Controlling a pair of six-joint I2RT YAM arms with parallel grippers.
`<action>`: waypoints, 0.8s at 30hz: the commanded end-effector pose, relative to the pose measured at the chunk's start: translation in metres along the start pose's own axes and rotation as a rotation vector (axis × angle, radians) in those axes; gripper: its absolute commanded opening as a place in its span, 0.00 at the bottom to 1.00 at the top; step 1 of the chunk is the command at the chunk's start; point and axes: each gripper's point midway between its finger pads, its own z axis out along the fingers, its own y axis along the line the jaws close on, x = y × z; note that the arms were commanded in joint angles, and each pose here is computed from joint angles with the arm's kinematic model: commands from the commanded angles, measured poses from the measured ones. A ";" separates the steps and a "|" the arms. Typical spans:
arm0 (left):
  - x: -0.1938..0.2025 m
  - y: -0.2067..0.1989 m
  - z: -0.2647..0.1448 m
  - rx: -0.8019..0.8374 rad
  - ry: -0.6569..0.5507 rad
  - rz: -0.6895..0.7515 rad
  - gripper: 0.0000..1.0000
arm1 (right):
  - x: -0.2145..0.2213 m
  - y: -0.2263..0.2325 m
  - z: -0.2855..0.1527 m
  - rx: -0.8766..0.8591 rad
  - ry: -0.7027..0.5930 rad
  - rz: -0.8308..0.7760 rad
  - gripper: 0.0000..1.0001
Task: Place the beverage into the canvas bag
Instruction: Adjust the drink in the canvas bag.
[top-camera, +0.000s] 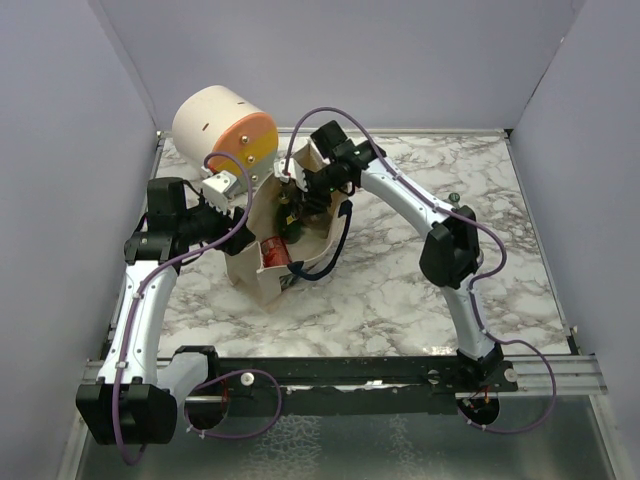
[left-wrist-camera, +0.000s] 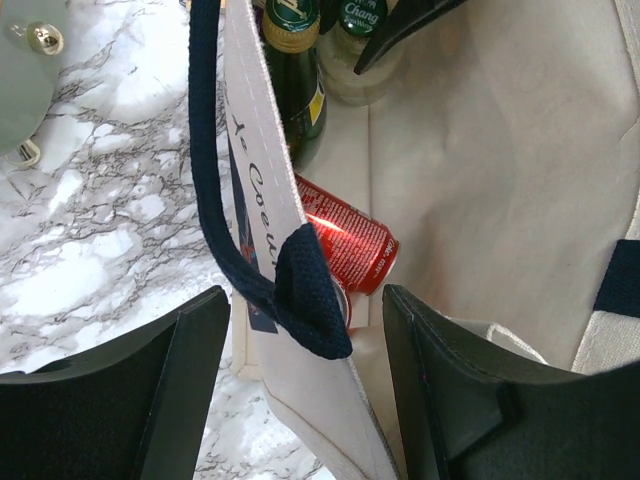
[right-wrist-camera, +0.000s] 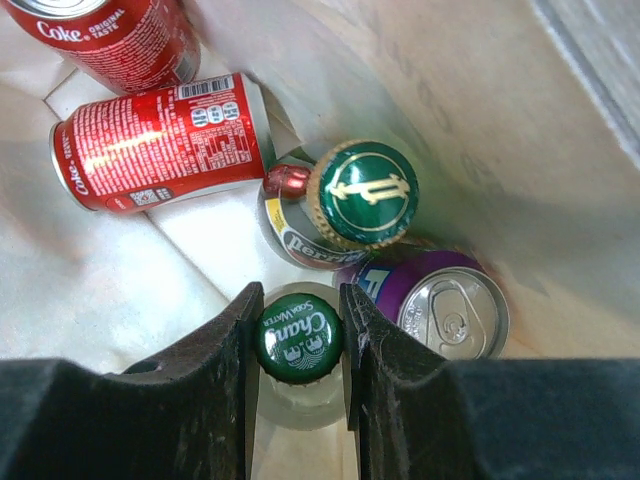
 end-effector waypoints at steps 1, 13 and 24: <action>0.017 -0.004 0.002 0.032 0.052 -0.018 0.65 | -0.035 -0.033 -0.042 0.153 -0.081 -0.044 0.01; 0.013 -0.003 0.003 0.037 0.048 -0.008 0.64 | -0.005 -0.042 -0.067 0.272 0.012 0.040 0.09; 0.013 -0.002 0.005 0.043 0.052 -0.007 0.64 | 0.011 -0.053 -0.083 0.319 0.033 0.133 0.02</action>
